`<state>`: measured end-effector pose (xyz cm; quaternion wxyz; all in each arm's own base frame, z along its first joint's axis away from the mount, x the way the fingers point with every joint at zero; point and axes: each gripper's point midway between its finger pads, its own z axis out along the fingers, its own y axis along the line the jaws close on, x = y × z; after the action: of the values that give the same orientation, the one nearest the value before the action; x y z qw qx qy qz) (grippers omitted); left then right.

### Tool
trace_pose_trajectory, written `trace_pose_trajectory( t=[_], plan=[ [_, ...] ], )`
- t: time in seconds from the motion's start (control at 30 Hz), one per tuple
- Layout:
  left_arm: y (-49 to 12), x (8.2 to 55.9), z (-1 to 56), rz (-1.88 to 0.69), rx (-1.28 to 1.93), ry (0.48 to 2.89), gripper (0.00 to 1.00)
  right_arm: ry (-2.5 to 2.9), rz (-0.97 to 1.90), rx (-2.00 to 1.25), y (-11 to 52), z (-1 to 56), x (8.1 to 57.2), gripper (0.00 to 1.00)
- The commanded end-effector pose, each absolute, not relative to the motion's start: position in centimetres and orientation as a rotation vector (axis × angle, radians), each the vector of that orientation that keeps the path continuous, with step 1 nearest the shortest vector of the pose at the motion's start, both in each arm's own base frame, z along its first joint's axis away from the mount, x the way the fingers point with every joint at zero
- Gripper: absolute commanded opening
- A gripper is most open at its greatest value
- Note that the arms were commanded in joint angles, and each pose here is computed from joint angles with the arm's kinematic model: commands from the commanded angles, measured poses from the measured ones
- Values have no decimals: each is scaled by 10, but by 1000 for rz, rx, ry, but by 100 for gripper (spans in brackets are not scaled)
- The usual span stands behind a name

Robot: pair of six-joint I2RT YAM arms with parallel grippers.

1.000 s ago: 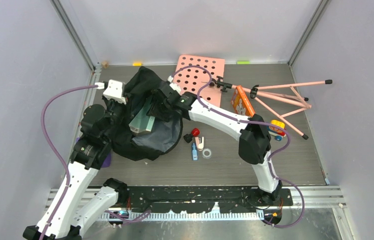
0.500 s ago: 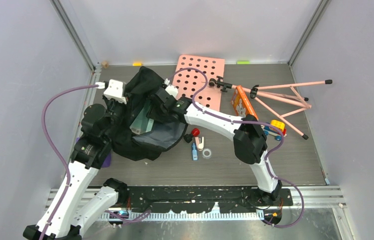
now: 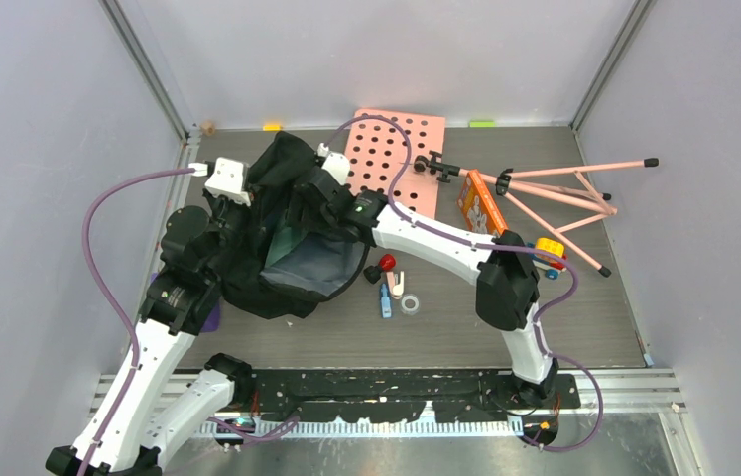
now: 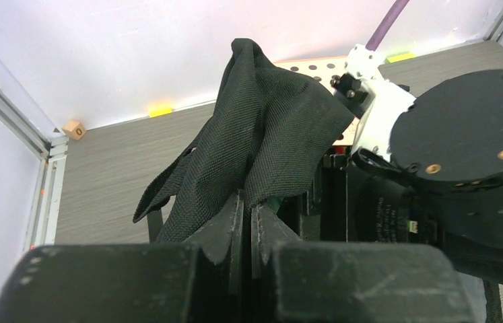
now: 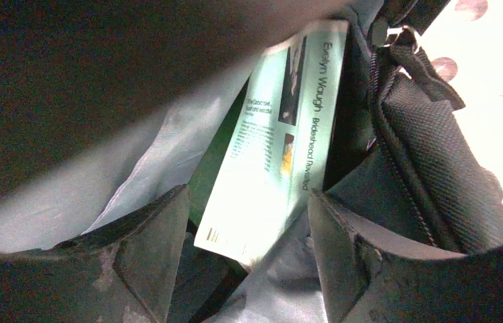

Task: Pack the student bag
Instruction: Place the book in the student bag, then pick up the book from the center of the board.

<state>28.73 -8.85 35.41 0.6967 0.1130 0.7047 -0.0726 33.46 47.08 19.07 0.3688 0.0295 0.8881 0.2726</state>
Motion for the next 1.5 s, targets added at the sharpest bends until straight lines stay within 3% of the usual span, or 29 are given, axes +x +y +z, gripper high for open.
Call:
trace_pose_trajectory(
  t=[0.0,0.2,0.6,0.8,1.13,1.47],
  plan=[
    [-88,288,356,-160,247,1560,0,2143,682,33,456,249,337,71],
    [-88,288,356,-156,248,1560,0,1996,568,-197,452,292,308,71],
    [-87,291,352,-147,245,1570,0,1926,268,-409,343,336,283,82],
    [-86,293,349,-137,246,1582,0,2061,65,-373,245,317,296,84],
    [-88,300,339,-123,251,1618,0,2363,-9,53,92,247,337,84],
    [-89,300,337,-128,255,1620,0,2478,-60,228,43,193,354,81]
  ],
)
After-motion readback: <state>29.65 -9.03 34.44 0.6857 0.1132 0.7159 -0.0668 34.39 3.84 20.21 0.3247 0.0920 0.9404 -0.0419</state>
